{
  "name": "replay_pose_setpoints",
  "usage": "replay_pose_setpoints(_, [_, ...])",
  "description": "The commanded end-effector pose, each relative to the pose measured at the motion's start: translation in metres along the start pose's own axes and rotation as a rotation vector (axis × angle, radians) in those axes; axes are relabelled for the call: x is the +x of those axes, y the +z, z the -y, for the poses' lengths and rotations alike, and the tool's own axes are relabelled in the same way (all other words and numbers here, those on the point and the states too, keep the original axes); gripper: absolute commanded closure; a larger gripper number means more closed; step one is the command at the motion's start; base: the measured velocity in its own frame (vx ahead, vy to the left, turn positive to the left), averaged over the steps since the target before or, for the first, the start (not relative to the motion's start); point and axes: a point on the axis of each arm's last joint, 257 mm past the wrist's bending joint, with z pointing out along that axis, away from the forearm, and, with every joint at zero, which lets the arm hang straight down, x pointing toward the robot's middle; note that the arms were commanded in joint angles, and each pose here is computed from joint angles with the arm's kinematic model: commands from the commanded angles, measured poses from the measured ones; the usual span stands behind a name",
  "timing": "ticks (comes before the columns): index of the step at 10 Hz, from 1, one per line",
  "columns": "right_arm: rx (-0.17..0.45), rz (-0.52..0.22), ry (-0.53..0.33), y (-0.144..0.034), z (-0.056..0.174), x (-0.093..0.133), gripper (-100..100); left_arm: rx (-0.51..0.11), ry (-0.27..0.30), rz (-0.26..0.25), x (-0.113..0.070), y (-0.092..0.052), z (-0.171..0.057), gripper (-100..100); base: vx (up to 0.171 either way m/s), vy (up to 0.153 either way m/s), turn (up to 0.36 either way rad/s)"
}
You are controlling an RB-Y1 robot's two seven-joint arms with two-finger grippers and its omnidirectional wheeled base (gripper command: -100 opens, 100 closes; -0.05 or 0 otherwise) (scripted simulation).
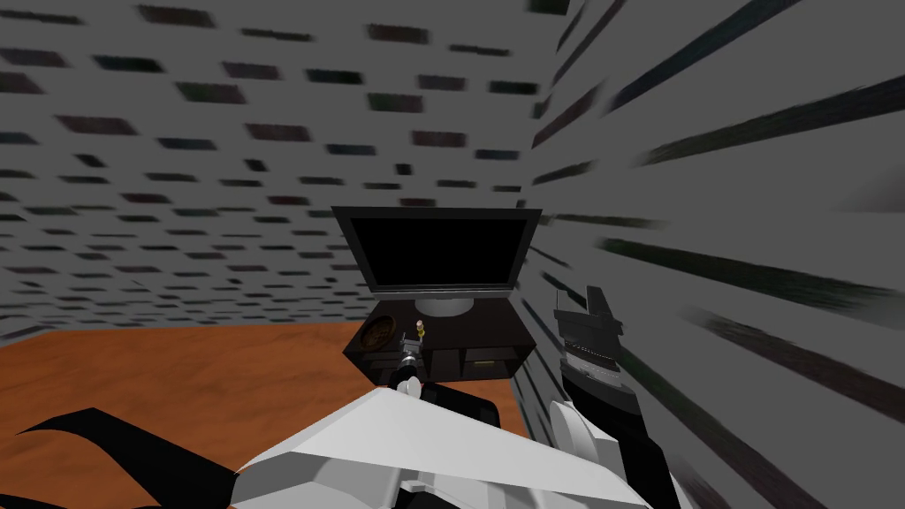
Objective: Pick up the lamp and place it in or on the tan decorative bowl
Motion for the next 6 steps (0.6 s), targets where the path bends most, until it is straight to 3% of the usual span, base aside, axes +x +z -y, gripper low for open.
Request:
replay_pose_setpoints(1, [0.000,0.000,0.000,0.000,0.000,0.000,0,0.000,-0.003,0.000,-0.007,0.005,0.011,-100,0.014,-0.021,0.051])
replay_pose_setpoints(3, [0.000,0.000,0.000,0.000,0.000,0.000,0,0.002,-0.004,0.001,-0.014,0.011,0.025,-100,0.021,-0.038,0.066])
replay_pose_setpoints(4, [0.000,0.000,0.000,0.000,0.000,0.000,0,0.003,-0.004,0.000,-0.011,0.008,0.020,-100,0.009,-0.024,0.019])
replay_pose_setpoints(5, [0.000,0.000,0.000,0.000,0.000,0.000,0,0.002,-0.004,0.001,-0.011,0.009,0.021,100,0.000,0.000,0.000])
replay_pose_setpoints(6, [0.000,0.000,0.000,0.000,0.000,0.000,0,0.002,-0.004,0.001,-0.011,0.009,0.021,100,0.000,0.000,0.000])
